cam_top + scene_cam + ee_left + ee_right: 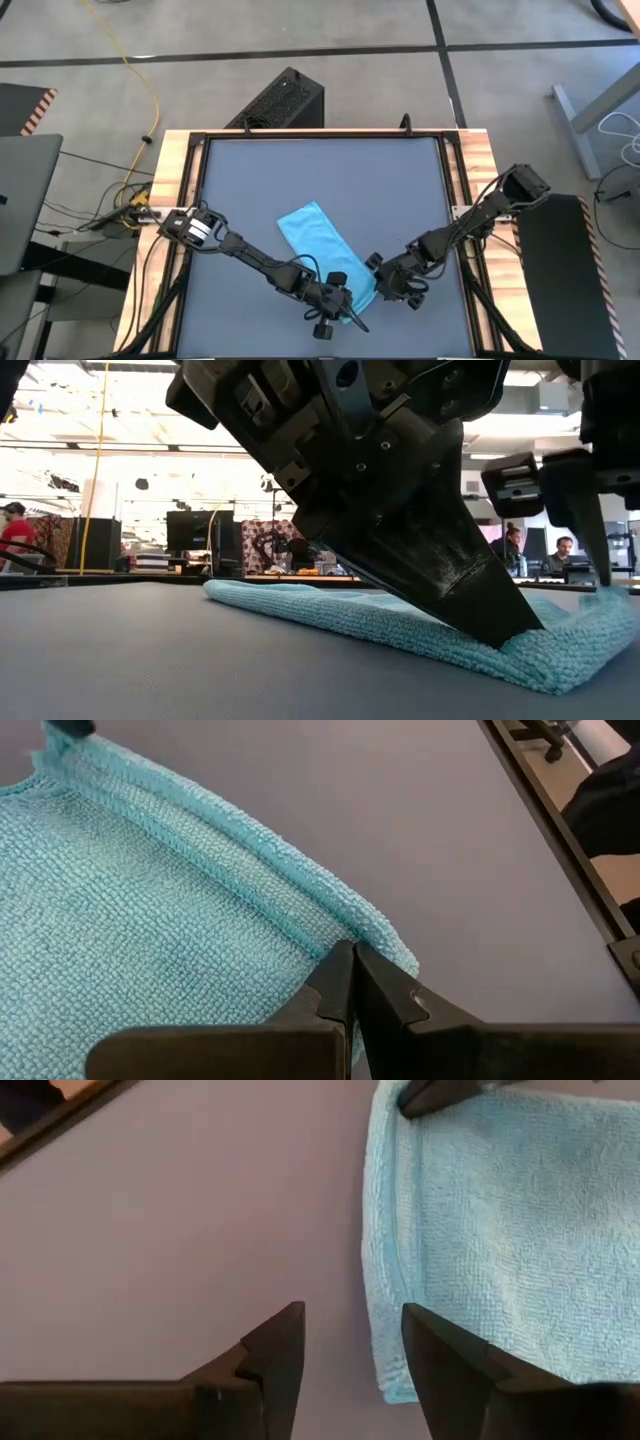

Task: Roll towel into tight, uniform cylinder
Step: Roll the blue microfiber cloth

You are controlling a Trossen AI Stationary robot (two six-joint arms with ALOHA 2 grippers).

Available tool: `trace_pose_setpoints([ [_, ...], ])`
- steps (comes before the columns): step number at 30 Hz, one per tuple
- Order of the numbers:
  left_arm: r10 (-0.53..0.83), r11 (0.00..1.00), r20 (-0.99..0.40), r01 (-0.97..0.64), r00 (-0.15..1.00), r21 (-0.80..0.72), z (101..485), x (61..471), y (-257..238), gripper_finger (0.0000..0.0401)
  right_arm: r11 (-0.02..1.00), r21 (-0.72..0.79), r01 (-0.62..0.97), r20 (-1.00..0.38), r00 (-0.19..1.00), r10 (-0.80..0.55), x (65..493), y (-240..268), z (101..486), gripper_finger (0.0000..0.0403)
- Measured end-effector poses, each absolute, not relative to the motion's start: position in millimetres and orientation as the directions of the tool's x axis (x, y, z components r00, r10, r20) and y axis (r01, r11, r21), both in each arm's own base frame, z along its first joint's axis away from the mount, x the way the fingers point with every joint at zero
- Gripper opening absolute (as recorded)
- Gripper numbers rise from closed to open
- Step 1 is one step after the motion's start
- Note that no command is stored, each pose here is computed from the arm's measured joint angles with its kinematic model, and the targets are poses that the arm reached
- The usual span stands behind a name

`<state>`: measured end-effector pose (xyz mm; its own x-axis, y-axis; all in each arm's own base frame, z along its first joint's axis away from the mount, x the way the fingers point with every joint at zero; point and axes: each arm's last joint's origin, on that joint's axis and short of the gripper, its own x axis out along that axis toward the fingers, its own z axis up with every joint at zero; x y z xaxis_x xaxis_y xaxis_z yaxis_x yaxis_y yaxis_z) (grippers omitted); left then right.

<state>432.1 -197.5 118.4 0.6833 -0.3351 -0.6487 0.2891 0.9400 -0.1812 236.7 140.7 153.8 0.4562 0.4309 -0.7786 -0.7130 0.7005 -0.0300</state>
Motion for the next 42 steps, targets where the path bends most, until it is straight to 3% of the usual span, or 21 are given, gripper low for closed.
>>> trace_pose_setpoints([
  [8, -0.334, 0.941, -0.648, 0.286, 0.684, -0.184, 118, 432, -198, 0.0000, 0.712, -0.045, -0.700, -0.779, 0.471, 0.414, 236, 138, 150, 0.0184],
  [15, -0.331, 0.943, -0.644, 0.276, 0.690, -0.188, 119, 432, -198, 0.0000, 0.723, -0.021, -0.690, -0.821, 0.425, 0.381, 245, 140, 123, 0.0183],
  [20, -0.330, 0.943, -0.644, 0.273, 0.690, -0.191, 119, 431, -201, 0.0000, 0.777, 0.034, -0.629, -0.832, 0.412, 0.370, 247, 139, 115, 0.0177],
  [34, -0.333, 0.943, -0.634, 0.263, 0.698, -0.206, 120, 431, -203, 0.0000, 0.843, 0.125, -0.524, -0.838, 0.398, 0.372, 247, 135, 115, 0.0022],
  [42, -0.296, 0.955, -0.632, 0.234, 0.716, -0.182, 121, 425, -215, 0.0000, 0.832, 0.325, -0.449, -0.799, 0.340, 0.496, 252, 126, 116, 0.0016],
])
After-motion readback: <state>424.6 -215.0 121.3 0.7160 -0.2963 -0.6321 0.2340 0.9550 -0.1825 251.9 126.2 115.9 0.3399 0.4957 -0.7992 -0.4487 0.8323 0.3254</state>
